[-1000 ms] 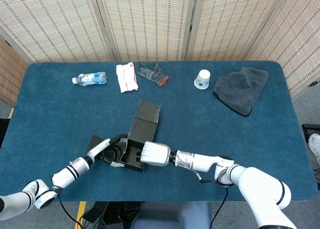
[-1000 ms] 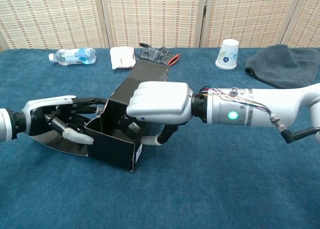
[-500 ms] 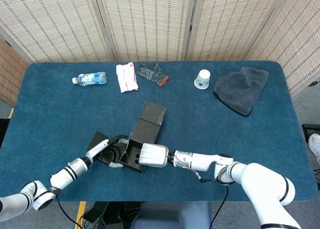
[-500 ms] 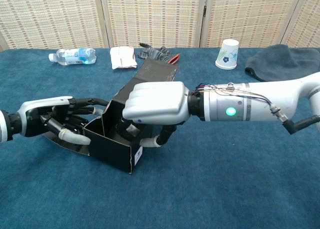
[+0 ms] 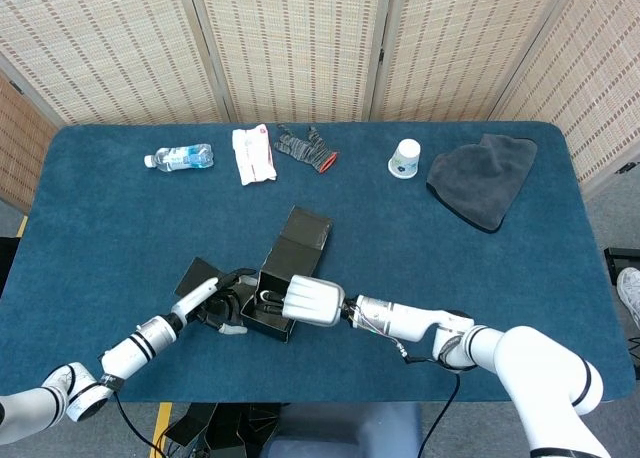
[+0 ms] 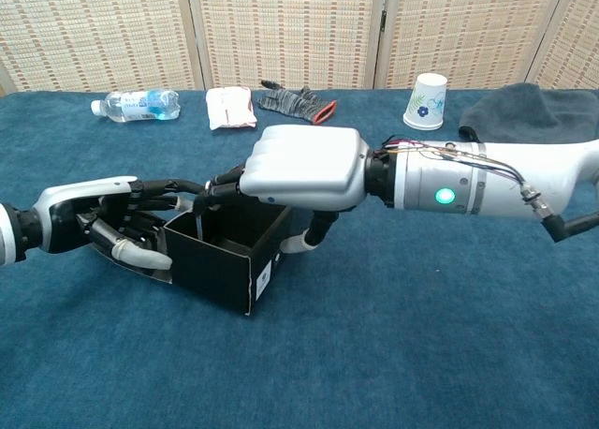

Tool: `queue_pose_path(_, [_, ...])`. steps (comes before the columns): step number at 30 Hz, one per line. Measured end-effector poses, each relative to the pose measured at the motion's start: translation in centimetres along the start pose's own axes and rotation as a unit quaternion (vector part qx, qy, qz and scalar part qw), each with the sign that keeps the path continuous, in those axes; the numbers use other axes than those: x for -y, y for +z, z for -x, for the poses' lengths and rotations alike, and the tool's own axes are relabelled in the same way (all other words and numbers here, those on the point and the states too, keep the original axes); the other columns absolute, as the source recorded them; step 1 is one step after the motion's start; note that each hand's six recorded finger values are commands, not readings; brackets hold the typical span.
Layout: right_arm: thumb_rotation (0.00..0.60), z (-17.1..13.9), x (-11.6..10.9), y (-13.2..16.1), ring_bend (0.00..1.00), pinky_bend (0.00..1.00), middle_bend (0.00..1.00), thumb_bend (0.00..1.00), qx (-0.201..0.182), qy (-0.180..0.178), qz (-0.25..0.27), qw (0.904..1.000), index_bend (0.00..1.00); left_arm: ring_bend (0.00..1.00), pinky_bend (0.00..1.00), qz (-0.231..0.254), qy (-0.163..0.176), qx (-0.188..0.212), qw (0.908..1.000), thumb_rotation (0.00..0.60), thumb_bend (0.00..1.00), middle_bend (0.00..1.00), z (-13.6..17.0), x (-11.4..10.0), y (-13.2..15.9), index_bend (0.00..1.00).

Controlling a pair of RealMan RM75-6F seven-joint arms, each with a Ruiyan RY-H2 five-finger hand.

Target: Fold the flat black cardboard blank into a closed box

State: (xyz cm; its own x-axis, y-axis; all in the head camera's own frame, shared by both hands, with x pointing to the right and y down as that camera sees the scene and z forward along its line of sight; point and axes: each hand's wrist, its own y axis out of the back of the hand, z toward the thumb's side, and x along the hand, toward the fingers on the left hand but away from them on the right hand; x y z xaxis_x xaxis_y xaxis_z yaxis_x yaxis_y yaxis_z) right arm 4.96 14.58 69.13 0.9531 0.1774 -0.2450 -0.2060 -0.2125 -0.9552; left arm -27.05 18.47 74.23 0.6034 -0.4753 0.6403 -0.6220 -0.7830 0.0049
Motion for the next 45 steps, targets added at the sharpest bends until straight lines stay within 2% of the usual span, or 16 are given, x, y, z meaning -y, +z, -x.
queue_pose_path(6, [0.600,-1.6,-0.7,-0.5,0.76,1.00,0.13,0.16,0.038,-0.022,0.015,0.9989,0.04,0.47,0.60,-0.019,0.011,0.004,0.9998,0.600,0.00,0.10,0.2,0.0,0.3,0.05])
queue_pose_path(10, [0.600,-3.1,-1.4,-0.5,0.76,1.00,0.15,0.14,0.072,-0.042,0.056,0.9949,0.04,0.40,0.59,-0.035,0.024,0.005,0.9991,0.600,0.00,0.05,0.7,-0.3,0.6,0.04])
queue_pose_path(15, [0.600,-5.7,-2.6,-0.1,0.76,1.00,0.22,0.12,0.129,-0.062,0.146,0.9789,0.08,0.35,0.59,-0.057,0.052,0.005,0.9970,0.600,0.00,0.04,1.7,-1.0,0.9,0.03])
queue_pose_path(18, [0.600,-7.6,-3.2,0.3,0.76,1.00,0.24,0.09,0.169,-0.065,0.218,0.9589,0.08,0.35,0.59,-0.067,0.073,0.006,0.9951,0.600,0.00,0.04,2.5,-1.4,1.1,0.03])
queue_pose_path(20, [0.600,-8.7,-3.4,0.7,0.76,1.00,0.22,0.08,0.196,-0.063,0.271,0.9403,0.08,0.35,0.59,-0.072,0.085,0.007,0.9938,0.600,0.00,0.04,3.1,-1.8,1.4,0.03])
queue_pose_path(22, [0.600,-9.9,-3.4,1.1,0.75,1.00,0.18,0.08,0.230,-0.055,0.342,0.9097,0.05,0.35,0.59,-0.072,0.097,0.009,0.9926,0.600,0.00,0.04,3.8,-2.2,1.8,0.03])
queue_pose_path(23, [0.600,-10.7,-3.4,1.3,0.75,1.00,0.15,0.08,0.249,-0.048,0.382,0.8886,0.03,0.35,0.59,-0.070,0.102,0.010,0.9923,0.600,0.00,0.04,4.1,-2.4,1.9,0.03])
queue_pose_path(25, [0.600,-11.7,-3.0,1.6,0.72,1.00,0.08,0.07,0.276,-0.032,0.438,0.8550,0.00,0.35,0.59,-0.068,0.110,0.010,0.9916,0.600,0.00,0.04,4.7,-2.9,2.3,0.03])
queue_pose_path(26, [0.600,-12.3,-2.5,1.7,0.71,1.00,0.05,0.07,0.291,-0.018,0.469,0.8338,0.00,0.35,0.59,-0.068,0.113,0.011,0.9913,0.600,0.00,0.04,4.9,-3.1,2.4,0.03])
queue_pose_path(28, [0.600,-13.0,-1.7,1.9,0.68,1.00,0.01,0.07,0.307,0.003,0.509,0.8043,0.00,0.35,0.59,-0.068,0.118,0.012,0.9906,0.600,0.00,0.04,5.5,-3.4,2.7,0.03])
queue_pose_path(29, [0.600,-13.2,-1.2,2.0,0.67,1.00,0.00,0.07,0.315,0.015,0.532,0.7856,0.00,0.35,0.59,-0.068,0.121,0.013,0.9903,0.600,0.00,0.04,5.7,-3.5,2.9,0.03])
queue_pose_path(32, [0.600,-13.3,-0.2,2.2,0.66,1.00,0.00,0.07,0.327,0.034,0.582,0.7435,0.00,0.35,0.59,-0.072,0.130,0.016,0.9887,0.600,0.00,0.04,6.4,-3.8,3.2,0.03])
queue_pose_path(35, [0.600,-12.8,0.5,2.0,0.66,1.00,0.00,0.07,0.334,0.042,0.622,0.7068,0.00,0.35,0.59,-0.074,0.139,0.019,0.9874,0.600,0.00,0.04,7.1,-4.1,3.5,0.03])
queue_pose_path(39, [0.600,-11.5,1.2,1.3,0.66,1.00,0.00,0.07,0.337,0.043,0.661,0.6688,0.00,0.35,0.59,-0.073,0.143,0.019,0.9868,0.600,0.00,0.04,7.8,-4.4,3.8,0.03])
queue_pose_path(41, [0.600,-10.6,1.4,0.8,0.66,1.00,0.00,0.07,0.335,0.043,0.674,0.6575,0.00,0.35,0.59,-0.073,0.142,0.019,0.9869,0.600,0.00,0.04,8.1,-4.4,3.9,0.03])
queue_pose_path(45, [0.600,-9.1,1.7,-0.1,0.66,1.00,0.00,0.07,0.326,0.049,0.692,0.6424,0.00,0.35,0.59,-0.076,0.141,0.016,0.9870,0.600,0.00,0.04,8.6,-4.4,3.8,0.03])
